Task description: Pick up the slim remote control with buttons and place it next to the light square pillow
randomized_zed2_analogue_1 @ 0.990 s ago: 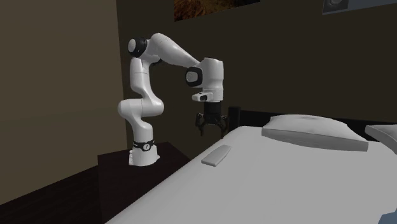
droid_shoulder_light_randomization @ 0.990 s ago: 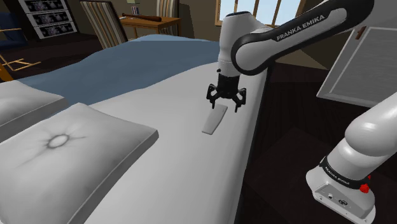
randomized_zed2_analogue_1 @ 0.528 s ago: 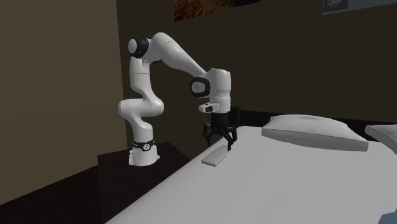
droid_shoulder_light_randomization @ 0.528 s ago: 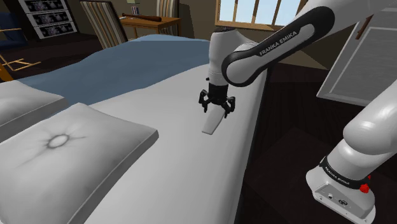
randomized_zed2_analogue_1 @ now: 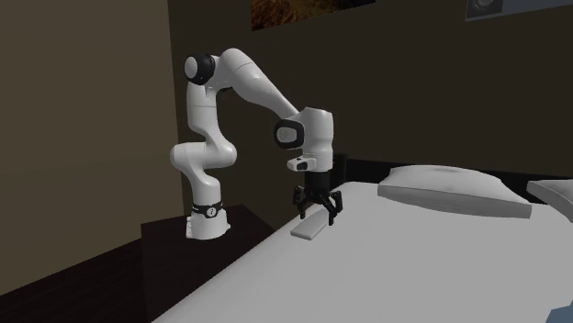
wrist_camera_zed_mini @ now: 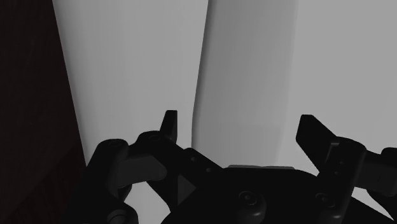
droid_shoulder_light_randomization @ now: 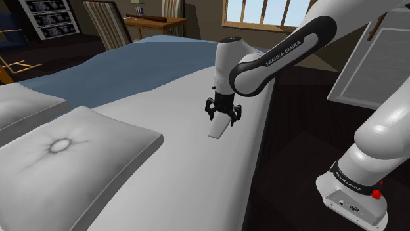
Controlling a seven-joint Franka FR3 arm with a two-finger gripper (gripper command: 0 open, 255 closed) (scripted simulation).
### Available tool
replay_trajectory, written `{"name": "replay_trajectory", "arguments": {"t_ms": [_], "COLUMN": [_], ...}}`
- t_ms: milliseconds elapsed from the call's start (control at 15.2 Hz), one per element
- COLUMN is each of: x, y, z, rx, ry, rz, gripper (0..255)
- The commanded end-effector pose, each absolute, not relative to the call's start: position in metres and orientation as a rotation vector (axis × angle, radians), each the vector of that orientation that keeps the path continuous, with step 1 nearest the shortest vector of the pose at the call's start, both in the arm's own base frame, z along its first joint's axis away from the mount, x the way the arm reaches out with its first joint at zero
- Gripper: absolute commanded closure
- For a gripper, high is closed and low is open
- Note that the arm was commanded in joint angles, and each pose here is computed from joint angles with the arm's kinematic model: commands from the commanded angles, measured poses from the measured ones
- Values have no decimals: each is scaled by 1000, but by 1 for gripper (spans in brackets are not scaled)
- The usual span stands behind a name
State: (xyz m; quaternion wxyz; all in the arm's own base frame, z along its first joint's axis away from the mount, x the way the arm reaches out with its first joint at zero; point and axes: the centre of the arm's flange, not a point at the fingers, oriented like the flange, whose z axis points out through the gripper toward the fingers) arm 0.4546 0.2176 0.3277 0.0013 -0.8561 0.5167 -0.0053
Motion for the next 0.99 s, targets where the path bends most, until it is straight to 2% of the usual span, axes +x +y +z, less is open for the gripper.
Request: {"name": "replay_trajectory", "arguments": {"t_ms": [0,132,198,924], "x": [455,455,455,455], "y": [217,218,218,217], "z": [327,328,328,338], "rx": [-2687,-2687,-2687,-2687], "ry": [1622,1622,1622,1622], "rz": [-17,-17,-17,-17], "gripper": [0,0,255,255]}}
